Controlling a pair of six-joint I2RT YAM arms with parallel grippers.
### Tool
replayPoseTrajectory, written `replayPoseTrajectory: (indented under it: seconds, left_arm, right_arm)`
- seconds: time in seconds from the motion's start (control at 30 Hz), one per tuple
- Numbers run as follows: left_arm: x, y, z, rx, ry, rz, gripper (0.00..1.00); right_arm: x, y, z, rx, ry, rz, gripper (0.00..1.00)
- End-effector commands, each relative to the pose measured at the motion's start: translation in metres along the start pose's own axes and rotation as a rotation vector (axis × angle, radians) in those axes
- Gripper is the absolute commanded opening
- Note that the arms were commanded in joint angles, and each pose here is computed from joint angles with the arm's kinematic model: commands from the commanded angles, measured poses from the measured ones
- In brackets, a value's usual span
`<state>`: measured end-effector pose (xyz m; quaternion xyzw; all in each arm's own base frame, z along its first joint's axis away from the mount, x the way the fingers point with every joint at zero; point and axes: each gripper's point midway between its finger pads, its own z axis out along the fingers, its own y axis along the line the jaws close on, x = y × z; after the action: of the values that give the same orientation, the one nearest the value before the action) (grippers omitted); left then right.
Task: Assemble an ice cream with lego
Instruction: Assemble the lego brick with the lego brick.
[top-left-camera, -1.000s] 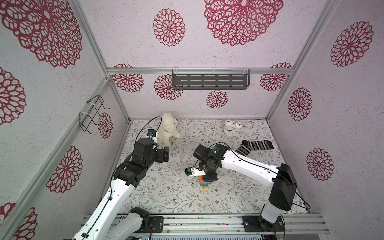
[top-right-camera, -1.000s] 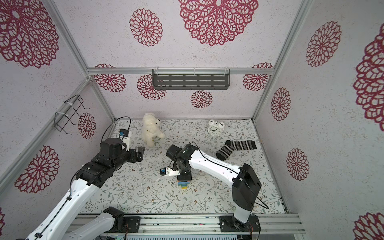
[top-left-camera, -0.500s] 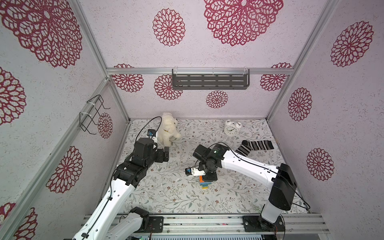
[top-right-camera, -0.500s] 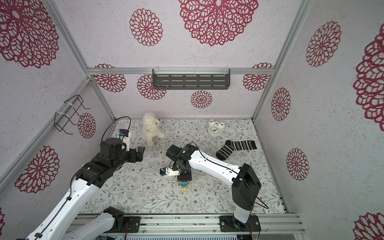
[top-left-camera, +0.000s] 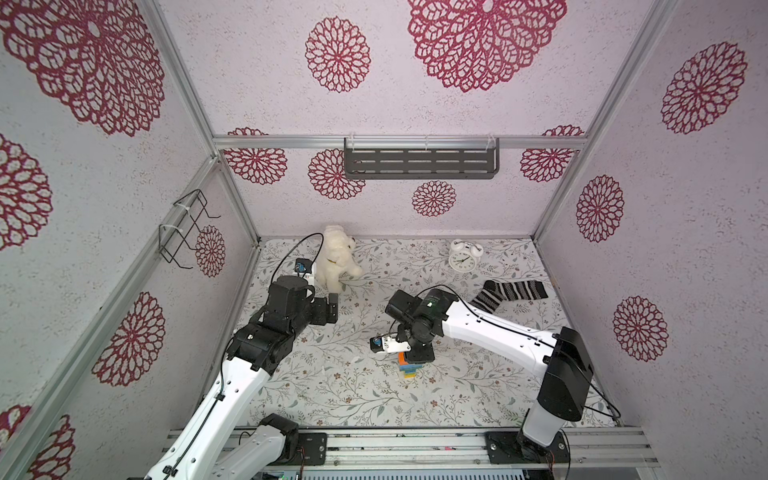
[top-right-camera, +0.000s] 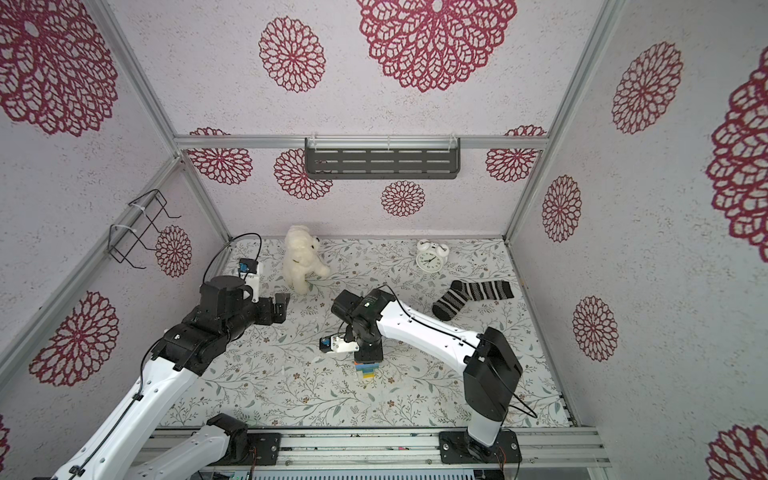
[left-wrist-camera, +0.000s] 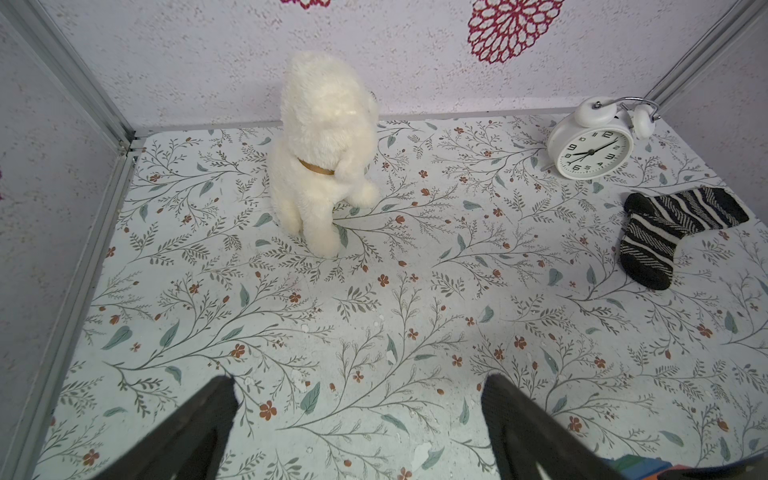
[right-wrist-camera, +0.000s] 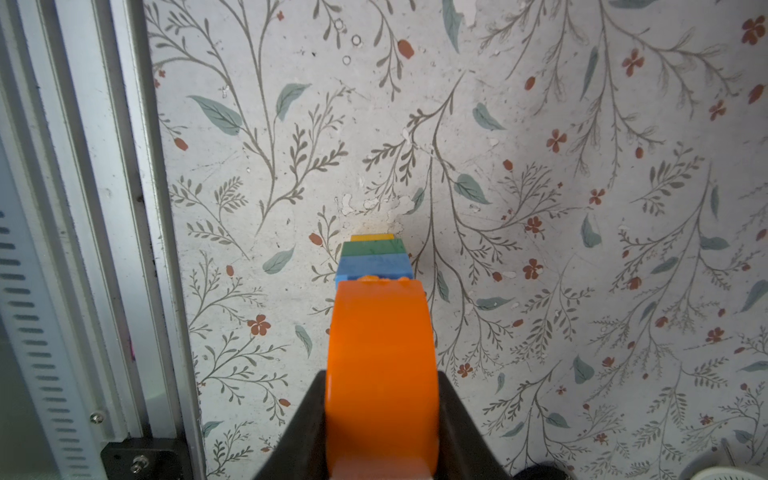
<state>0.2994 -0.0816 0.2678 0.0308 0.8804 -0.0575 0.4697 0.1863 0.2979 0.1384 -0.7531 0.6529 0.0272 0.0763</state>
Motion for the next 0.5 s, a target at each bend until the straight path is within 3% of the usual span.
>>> replayPoseTrajectory:
  seconds: [0.0,0.47]
  left_arm:
    - [-0.0057,0.0017,-0.0031,0.000,-0.017,0.000,0.97]
    - [-0.0057,0.0018,-0.0042,0.001,-0.019,0.002,0.97]
  right_arm:
    - [0.0081,0.0005,0.0010,0.009,0.037,-0.021,0.20]
    - [0.0060,0.0005,0.0004,0.008,0.026,-0.013,0.20]
